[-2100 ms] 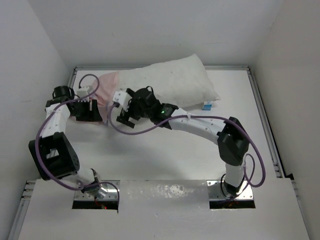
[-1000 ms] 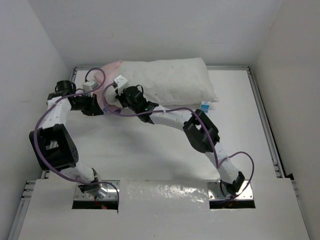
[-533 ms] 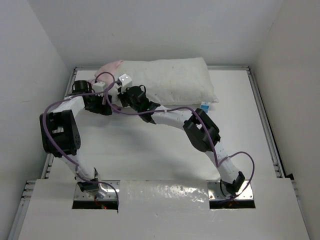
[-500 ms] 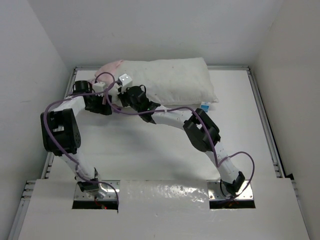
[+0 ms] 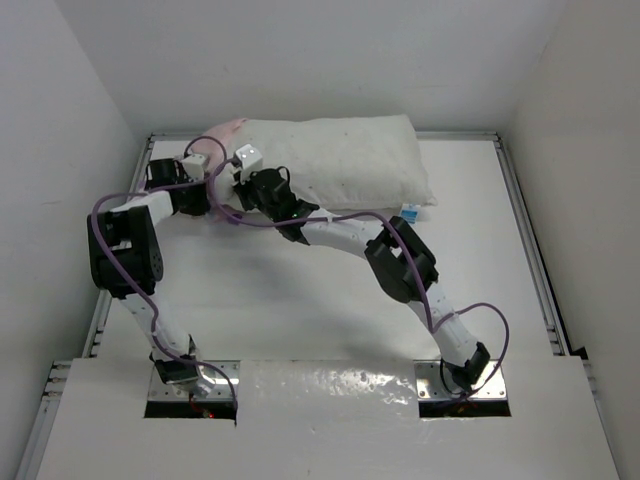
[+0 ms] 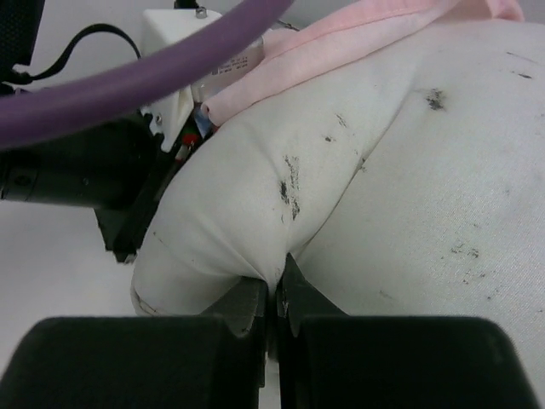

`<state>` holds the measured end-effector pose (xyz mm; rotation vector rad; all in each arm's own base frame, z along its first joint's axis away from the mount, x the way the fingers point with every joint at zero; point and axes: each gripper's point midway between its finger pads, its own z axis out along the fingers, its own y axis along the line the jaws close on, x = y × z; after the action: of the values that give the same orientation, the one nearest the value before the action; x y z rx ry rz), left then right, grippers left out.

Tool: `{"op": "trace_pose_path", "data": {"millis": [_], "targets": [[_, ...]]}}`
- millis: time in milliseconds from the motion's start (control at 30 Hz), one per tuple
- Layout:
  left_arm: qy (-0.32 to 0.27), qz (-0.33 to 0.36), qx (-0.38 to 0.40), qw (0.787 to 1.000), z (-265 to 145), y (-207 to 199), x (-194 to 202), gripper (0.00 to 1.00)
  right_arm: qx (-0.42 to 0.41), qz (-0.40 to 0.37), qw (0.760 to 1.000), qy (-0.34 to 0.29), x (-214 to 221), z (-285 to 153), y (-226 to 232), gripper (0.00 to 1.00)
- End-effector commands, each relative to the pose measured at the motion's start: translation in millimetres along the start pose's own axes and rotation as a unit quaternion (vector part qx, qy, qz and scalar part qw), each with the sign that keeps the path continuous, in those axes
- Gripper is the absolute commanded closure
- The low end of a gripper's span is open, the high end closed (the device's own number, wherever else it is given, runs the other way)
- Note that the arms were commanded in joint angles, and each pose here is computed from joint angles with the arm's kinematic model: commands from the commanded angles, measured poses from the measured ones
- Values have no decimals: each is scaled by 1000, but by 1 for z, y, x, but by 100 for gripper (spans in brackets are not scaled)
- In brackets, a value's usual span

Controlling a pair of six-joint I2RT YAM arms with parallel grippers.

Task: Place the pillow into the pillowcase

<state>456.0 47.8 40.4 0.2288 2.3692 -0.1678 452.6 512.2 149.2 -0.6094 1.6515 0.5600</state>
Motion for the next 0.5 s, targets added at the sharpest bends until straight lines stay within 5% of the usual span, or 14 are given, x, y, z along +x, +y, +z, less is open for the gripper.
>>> {"op": "trace_pose_path", "data": {"millis": [0,133,367,467], "targets": [[-48,34,95,994,-15,-21,-27,100,-7,15,998,-53,-38,10,6,100],[-51,27,173,983,-59,-27,-26,100,-13,41,995,-89,-61,15,10,100],[-23,162,302,939,-133,-74,-11,100,7,130,981,-142,-83,22,6,100],[-24,159,334,929,-151,-89,-10,100,15,150,980,-133,-72,24,4,100]]}}
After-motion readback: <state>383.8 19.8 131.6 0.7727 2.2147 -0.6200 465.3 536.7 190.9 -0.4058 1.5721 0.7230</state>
